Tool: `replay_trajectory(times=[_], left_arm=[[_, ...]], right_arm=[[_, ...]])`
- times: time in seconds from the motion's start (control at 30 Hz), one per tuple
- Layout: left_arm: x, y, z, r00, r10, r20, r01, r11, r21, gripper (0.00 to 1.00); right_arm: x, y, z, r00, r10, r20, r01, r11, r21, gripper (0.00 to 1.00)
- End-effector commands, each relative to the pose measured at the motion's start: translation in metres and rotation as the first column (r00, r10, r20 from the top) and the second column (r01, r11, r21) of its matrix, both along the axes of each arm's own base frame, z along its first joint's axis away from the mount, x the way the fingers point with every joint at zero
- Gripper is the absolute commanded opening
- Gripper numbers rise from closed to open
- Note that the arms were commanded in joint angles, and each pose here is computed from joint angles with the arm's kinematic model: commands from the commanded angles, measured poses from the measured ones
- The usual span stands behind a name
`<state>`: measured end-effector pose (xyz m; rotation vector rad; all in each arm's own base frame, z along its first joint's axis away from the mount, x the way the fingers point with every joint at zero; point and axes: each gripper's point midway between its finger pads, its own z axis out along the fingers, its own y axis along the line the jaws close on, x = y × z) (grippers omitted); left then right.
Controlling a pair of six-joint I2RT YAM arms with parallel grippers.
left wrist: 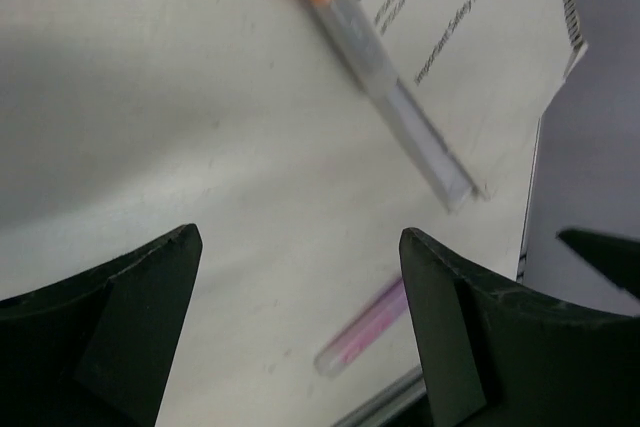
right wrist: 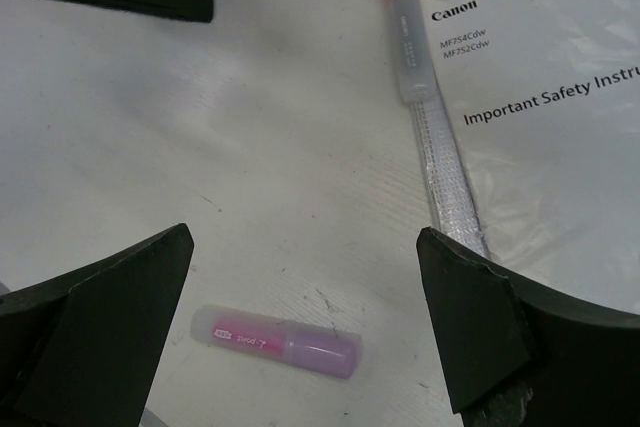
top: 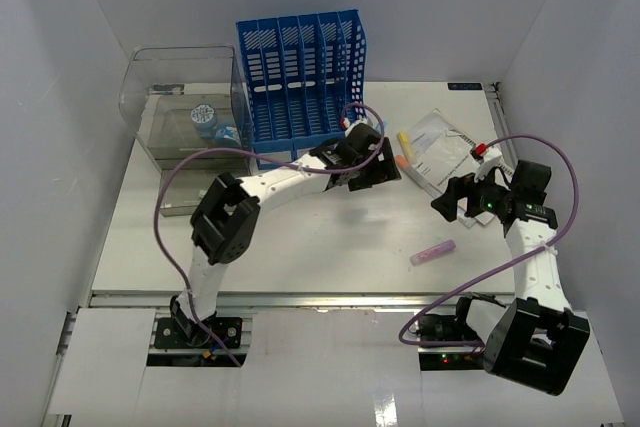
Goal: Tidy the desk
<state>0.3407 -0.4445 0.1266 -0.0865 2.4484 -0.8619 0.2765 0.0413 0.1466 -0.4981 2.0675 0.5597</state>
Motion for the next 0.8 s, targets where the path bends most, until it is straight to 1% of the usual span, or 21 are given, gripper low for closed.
replay_trajectory(times=[0.0,0.03,0.07,0.13,0.17,0.2,0.23,0.3,0.33,0.37,0.4,0.43,0.47,0.5,0.57,0.6,0.63,0.67,0.7,0.77], left_arm=[[0.031,-0.020,0.004,0.997,0.081,-0.005,-0.081,0.996,0.046,0.90],[0.039,-0.029,0.015,0.996,0.083,0.014,-0.083,0.996,0.025,0.90],[0.045,-0.036,0.015,0.996,0.082,0.021,-0.082,0.996,0.018,0.89],[0.046,-0.044,0.005,0.999,0.042,0.013,-0.042,0.999,0.027,0.88],[0.044,-0.050,0.008,1.000,0.000,0.017,0.000,1.000,0.013,0.87],[0.042,-0.054,0.010,0.999,-0.044,0.031,0.044,0.999,0.004,0.86],[0.035,-0.058,0.008,0.994,-0.101,0.031,0.101,0.995,-0.001,0.86],[0.017,-0.057,0.005,0.966,-0.249,0.072,0.250,0.968,0.002,0.87],[0.008,-0.056,0.004,0.946,-0.310,0.092,0.311,0.950,0.003,0.87],[-0.004,-0.052,0.003,0.921,-0.372,0.113,0.375,0.927,-0.001,0.88],[-0.018,-0.048,0.004,0.888,-0.437,0.141,0.443,0.897,-0.010,0.89],[-0.031,-0.046,0.016,0.842,-0.503,0.196,0.517,0.855,-0.029,0.93],[-0.045,-0.040,0.015,0.804,-0.552,0.220,0.572,0.819,-0.035,0.96],[-0.060,-0.029,-0.003,0.791,-0.582,0.188,0.598,0.801,-0.032,0.96],[-0.082,-0.018,-0.010,0.749,-0.630,0.205,0.651,0.758,-0.048,0.96],[-0.088,-0.019,-0.009,0.735,-0.639,0.225,0.664,0.746,-0.051,0.97],[-0.095,-0.018,-0.009,0.723,-0.648,0.241,0.676,0.735,-0.052,0.98],[-0.099,-0.015,-0.012,0.714,-0.658,0.241,0.685,0.727,-0.045,0.98],[-0.108,-0.019,-0.011,0.688,-0.676,0.263,0.706,0.708,-0.028,0.98],[-0.120,-0.031,-0.014,0.651,-0.702,0.288,0.730,0.684,0.015,0.98]], right_arm=[[0.011,-0.012,0.000,0.998,-0.063,0.007,0.063,0.998,-0.024,1.00],[0.009,-0.010,0.001,0.999,-0.044,0.009,0.044,0.999,-0.022,1.00],[0.007,-0.006,0.004,1.000,-0.024,0.015,0.024,1.000,-0.010,1.00],[0.001,0.006,0.016,0.992,0.092,0.087,-0.091,0.996,-0.015,0.98],[-0.007,0.014,0.020,0.971,0.192,0.139,-0.188,0.981,-0.044,0.97],[-0.017,0.024,0.024,0.927,0.312,0.209,-0.300,0.950,-0.088,0.97],[-0.024,0.029,0.025,0.889,0.376,0.261,-0.352,0.926,-0.135,0.97],[-0.040,0.032,0.025,0.825,0.478,0.302,-0.417,0.875,-0.245,0.96],[-0.039,0.029,0.026,0.787,0.523,0.328,-0.420,0.843,-0.336,0.95],[-0.036,0.023,0.028,0.775,0.538,0.331,-0.401,0.824,-0.400,0.94],[-0.034,0.017,0.029,0.779,0.538,0.324,-0.379,0.814,-0.441,0.93],[-0.032,0.011,0.028,0.796,0.522,0.306,-0.357,0.813,-0.459,0.93],[-0.030,0.007,0.027,0.817,0.498,0.289,-0.339,0.822,-0.458,0.94],[-0.028,0.005,0.027,0.844,0.462,0.274,-0.325,0.845,-0.424,0.95],[-0.018,0.001,0.025,0.879,0.389,0.275,-0.276,0.886,-0.372,0.99],[-0.017,0.000,0.018,0.920,0.307,0.245,-0.231,0.927,-0.296,1.00],[-0.016,-0.001,0.012,0.947,0.236,0.219,-0.185,0.955,-0.231,1.00],[-0.011,-0.004,0.015,0.945,0.225,0.239,-0.167,0.956,-0.241,1.00],[-0.010,-0.006,0.012,0.962,0.174,0.211,-0.131,0.970,-0.204,1.00],[-0.005,-0.015,0.019,0.970,0.122,0.209,-0.081,0.977,-0.195,1.00]])
